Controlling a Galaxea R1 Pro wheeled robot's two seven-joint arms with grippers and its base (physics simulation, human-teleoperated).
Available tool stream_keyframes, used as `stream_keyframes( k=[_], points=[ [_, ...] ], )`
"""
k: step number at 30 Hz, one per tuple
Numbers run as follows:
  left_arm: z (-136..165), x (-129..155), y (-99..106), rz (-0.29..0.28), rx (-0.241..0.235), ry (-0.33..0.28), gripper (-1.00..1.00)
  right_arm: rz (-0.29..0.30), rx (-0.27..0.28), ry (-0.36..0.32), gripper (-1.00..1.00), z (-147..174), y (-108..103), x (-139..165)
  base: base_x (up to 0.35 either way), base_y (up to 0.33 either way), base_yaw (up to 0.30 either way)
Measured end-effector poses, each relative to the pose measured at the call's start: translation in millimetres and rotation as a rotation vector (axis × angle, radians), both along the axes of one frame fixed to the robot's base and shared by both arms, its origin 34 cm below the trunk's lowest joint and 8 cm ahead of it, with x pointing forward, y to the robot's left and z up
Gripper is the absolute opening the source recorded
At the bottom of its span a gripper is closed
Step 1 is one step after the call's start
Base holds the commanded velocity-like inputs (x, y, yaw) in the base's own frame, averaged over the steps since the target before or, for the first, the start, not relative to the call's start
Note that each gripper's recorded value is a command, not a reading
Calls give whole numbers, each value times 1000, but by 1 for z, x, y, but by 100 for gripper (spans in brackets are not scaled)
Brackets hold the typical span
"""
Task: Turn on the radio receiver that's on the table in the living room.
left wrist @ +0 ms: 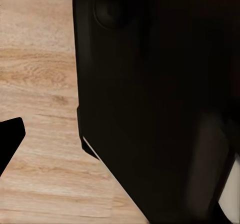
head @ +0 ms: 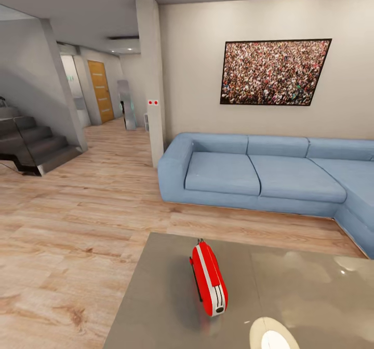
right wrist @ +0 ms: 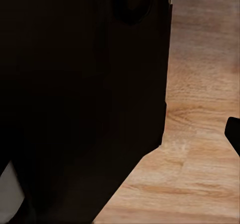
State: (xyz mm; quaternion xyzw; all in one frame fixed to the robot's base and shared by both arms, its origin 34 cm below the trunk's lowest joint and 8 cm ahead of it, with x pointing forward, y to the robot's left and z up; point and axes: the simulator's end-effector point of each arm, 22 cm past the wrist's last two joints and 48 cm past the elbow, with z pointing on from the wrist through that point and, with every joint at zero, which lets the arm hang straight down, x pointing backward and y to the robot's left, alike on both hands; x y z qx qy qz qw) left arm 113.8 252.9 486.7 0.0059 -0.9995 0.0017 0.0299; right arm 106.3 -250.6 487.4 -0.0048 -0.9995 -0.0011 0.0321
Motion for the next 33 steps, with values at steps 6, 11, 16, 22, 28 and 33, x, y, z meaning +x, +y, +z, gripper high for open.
stream_keyframes(
  k=[6,11,16,22,28,33],
  points=[
    [9,0,0,0,0,0,100,0,0,2,100,9,0,-1,0,0,0],
    [16,-1,0,0,-1,0,100,0,0,1,100,16,0,-1,0,0,0],
    [23,-1,-1,0,-3,1,100,1,0,1,100,23,0,-1,0,0,0],
    [32,-2,-1,-1,-4,1,100,0,0,1,100,32,0,-2,0,0,0],
    [40,-3,-1,-1,-4,1,100,3,0,3,100,40,0,-3,0,0,0],
    [47,-4,-1,-1,-4,1,100,4,1,4,100,47,0,-5,0,0,0]
  ],
)
